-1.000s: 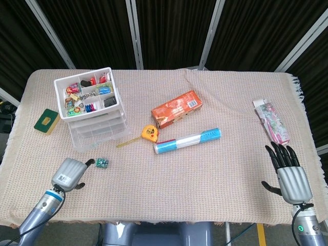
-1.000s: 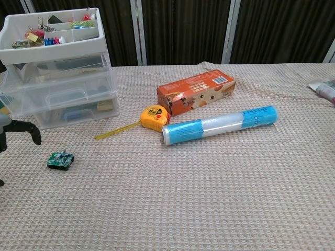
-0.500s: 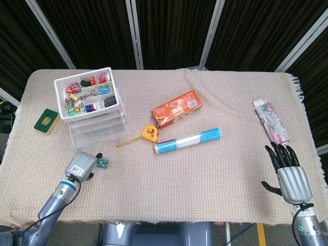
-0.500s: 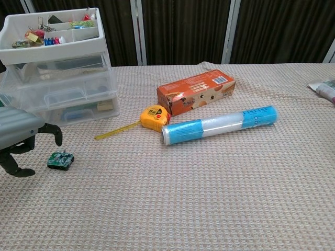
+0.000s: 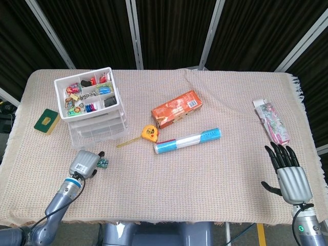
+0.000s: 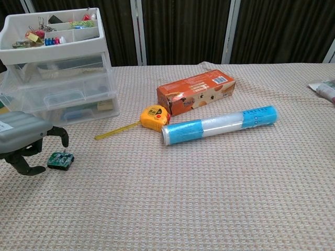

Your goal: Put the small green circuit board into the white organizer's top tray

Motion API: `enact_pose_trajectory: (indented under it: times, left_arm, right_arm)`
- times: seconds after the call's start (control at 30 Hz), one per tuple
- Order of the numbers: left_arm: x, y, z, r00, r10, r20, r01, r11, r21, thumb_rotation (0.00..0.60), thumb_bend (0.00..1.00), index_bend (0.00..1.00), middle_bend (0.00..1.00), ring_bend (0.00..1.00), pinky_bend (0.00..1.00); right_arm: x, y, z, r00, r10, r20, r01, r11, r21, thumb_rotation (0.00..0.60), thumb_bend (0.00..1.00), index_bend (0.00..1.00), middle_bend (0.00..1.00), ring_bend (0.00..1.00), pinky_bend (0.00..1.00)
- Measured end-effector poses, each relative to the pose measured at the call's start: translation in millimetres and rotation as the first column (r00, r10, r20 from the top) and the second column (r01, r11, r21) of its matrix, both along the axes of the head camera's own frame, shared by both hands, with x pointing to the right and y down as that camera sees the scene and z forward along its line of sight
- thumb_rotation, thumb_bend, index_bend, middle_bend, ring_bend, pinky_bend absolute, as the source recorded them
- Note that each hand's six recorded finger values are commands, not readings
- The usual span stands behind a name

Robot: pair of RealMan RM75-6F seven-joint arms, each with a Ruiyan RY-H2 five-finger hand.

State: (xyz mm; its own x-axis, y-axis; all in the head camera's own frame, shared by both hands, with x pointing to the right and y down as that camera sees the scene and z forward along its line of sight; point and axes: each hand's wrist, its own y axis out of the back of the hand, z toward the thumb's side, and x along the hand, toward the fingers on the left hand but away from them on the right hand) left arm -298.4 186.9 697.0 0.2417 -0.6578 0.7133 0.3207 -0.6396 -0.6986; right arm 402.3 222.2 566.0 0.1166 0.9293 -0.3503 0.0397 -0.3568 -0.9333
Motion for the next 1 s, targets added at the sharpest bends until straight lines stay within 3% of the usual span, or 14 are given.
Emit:
enact_pose_trajectory:
  times: [0.37,0.63,1.0]
  left_arm:
    - [6.9,0.5,6.1,1.0,-0.006,0.002,0.006,1.0,-0.005,0.6,0.38,0.38,1.0,0.93,0.73]
    - [7.1,1.5,8.8,1.0,-0.011,-0.002,0.011,1.0,-0.002,0.6,0.48,0.44,1.0,0.94,0.73]
    - [9.6,4.0,7.6,1.0,-0.006,-0.016,0.006,1.0,-0.006,0.6,0.48,0.52,1.0,0.94,0.73]
  right_arm:
    - [-0.2,0.2,-0.3,1.0,0.0,0.005,0.0,1.0,-0.002,0.6,0.0,0.03,0.0,0.0,0.0]
    - [-0.3,0.3,-0.3,1.0,0.0,0.008,0.0,1.0,-0.002,0.6,0.0,0.04,0.0,0.0,0.0]
    - [-0.2,0.0,-0.7,1.0,-0.001,0.007,0.001,1.0,0.0,0.6,0.0,0.04,0.0,0.0,0.0]
